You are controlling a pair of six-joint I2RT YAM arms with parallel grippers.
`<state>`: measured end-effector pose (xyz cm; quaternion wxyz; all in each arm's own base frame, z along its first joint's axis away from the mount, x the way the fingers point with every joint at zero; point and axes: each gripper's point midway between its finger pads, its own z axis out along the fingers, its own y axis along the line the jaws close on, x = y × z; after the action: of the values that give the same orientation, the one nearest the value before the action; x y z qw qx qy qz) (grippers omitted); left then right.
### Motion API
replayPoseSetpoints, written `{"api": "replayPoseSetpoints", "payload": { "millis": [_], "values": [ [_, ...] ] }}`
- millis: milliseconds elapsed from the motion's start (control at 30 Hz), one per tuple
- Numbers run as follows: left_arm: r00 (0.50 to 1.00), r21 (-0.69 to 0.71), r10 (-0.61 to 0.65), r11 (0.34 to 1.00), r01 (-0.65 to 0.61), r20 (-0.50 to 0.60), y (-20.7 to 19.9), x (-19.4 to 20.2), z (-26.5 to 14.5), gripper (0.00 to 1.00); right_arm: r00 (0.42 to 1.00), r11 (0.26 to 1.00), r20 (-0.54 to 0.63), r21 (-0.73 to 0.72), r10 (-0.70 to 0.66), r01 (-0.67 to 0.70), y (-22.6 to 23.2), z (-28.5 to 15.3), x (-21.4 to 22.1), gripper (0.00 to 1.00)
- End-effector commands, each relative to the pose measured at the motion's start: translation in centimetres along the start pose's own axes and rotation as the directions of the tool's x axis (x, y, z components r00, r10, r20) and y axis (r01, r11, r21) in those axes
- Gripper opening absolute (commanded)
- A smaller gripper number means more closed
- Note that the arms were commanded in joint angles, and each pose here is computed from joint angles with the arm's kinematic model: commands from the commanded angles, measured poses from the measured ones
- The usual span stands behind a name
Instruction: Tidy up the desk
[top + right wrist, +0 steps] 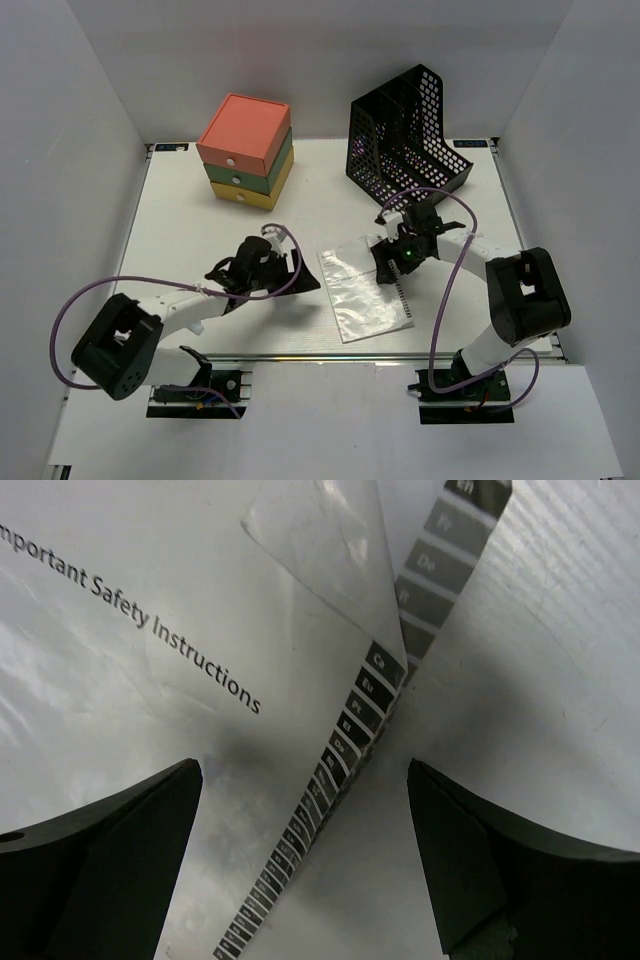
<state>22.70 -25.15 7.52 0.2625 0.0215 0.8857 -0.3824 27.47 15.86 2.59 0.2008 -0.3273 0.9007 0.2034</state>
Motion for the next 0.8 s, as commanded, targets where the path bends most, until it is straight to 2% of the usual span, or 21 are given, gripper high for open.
{"api": "replayPoseSetpoints", "payload": {
  "millis": [0, 233, 400, 500, 533, 600, 733, 767],
  "values": [
    [1.0, -0.025, 0.008, 1.0, -0.007, 0.028, 0.3, 0.2, 1.3, 0.86, 0.999, 0.999, 0.037, -0.022, -0.039, 0.04, 0.3, 0.3, -1.4, 0.89],
    [1.0, -0.041, 0.021, 0.999, -0.021, -0.015, -0.1, 1.6, 3.6, 0.86, 0.999, 0.996, 0.008, -0.077, -0.035, 0.036, 1.4, 1.2, -0.6, 0.84],
    [0.998, -0.051, 0.028, 0.998, -0.031, -0.053, -0.4, 2.9, 4.7, 0.86, 0.999, 0.992, 0.003, -0.121, -0.038, 0.038, 2.3, 1.5, -0.3, 0.75],
    [0.998, -0.074, 0.024, 0.997, -0.028, -0.065, -0.1, 3.1, 5.2, 0.86, 0.999, 0.991, 0.003, -0.132, -0.037, 0.037, 2.5, 1.6, -0.2, 0.64],
    [0.996, -0.083, 0.024, 0.996, -0.031, -0.083, -0.1, 3.6, 5.3, 0.86, 0.999, 0.989, 0.002, -0.141, -0.037, 0.037, 2.7, 1.7, -0.2, 0.56],
    [0.995, -0.095, 0.028, 0.995, -0.037, -0.096, 0.0, 3.8, 5.9, 0.86, 0.999, 0.989, -0.005, -0.142, -0.034, 0.033, 2.6, 1.8, -0.1, 0.48],
    [0.994, -0.098, 0.025, 0.995, -0.036, -0.107, -0.2, 4.4, 6.2, 0.86, 1.0, 0.989, -0.009, -0.145, -0.029, 0.028, 2.6, 1.8, -0.2, 0.16],
    [0.994, -0.1, 0.025, 0.994, -0.036, -0.107, -0.1, 4.4, 6.2, 0.86, 1.0, 0.989, -0.003, -0.147, -0.028, 0.027, 2.6, 1.6, -0.3, 0.12]
  ]
}}
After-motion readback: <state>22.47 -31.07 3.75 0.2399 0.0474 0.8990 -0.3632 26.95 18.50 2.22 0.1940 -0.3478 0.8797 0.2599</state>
